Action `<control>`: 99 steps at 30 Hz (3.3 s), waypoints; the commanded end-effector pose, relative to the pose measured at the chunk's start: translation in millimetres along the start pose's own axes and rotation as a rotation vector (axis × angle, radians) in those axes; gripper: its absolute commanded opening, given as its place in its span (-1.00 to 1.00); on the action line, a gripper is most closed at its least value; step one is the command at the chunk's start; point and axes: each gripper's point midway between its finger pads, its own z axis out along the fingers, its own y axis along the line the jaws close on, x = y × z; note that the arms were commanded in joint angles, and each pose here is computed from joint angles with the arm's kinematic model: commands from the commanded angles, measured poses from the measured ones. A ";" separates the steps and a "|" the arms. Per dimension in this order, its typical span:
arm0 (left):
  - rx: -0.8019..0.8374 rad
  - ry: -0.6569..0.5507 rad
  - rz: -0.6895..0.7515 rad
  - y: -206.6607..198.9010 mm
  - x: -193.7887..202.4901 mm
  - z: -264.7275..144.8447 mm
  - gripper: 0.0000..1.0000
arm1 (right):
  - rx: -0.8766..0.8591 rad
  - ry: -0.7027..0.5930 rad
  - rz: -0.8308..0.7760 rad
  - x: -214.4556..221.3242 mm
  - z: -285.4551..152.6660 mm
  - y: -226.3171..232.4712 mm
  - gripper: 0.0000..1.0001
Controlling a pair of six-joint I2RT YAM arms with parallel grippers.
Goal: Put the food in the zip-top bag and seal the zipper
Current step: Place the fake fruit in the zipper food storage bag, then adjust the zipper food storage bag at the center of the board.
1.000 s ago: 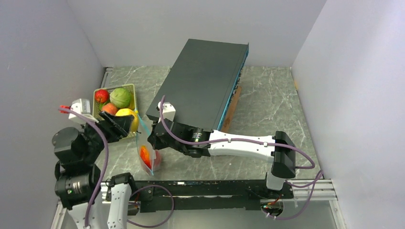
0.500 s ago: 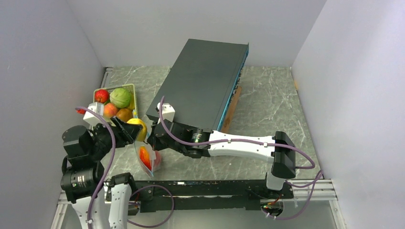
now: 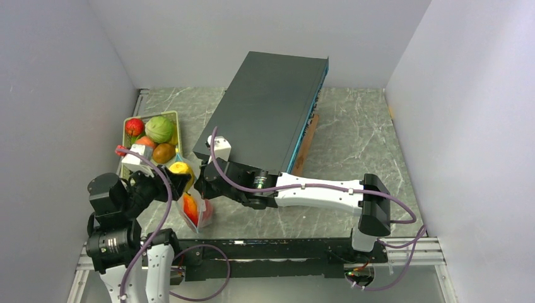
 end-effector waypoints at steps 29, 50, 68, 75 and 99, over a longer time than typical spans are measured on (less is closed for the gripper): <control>-0.418 0.021 -0.123 53.2 7.9 -32.3 0.41 | -0.067 -0.059 0.028 -24.2 -12.3 23.4 -1.00; -0.292 -0.104 -0.230 0.1 -31.3 -59.7 -1.00 | -0.136 -0.122 0.001 -56.7 -55.0 47.1 -1.00; -0.204 -0.102 -0.367 0.0 -18.3 -31.0 -1.00 | -0.066 -0.115 -0.051 -46.1 -30.9 36.0 -1.00; -0.340 -0.026 -0.415 34.6 21.3 -19.0 -1.00 | -0.065 -0.142 -0.053 -49.3 -34.8 33.0 -1.00; -0.219 -0.063 -0.430 12.4 10.4 -17.2 -1.00 | -0.028 -0.027 -0.313 11.0 -14.2 17.5 -0.20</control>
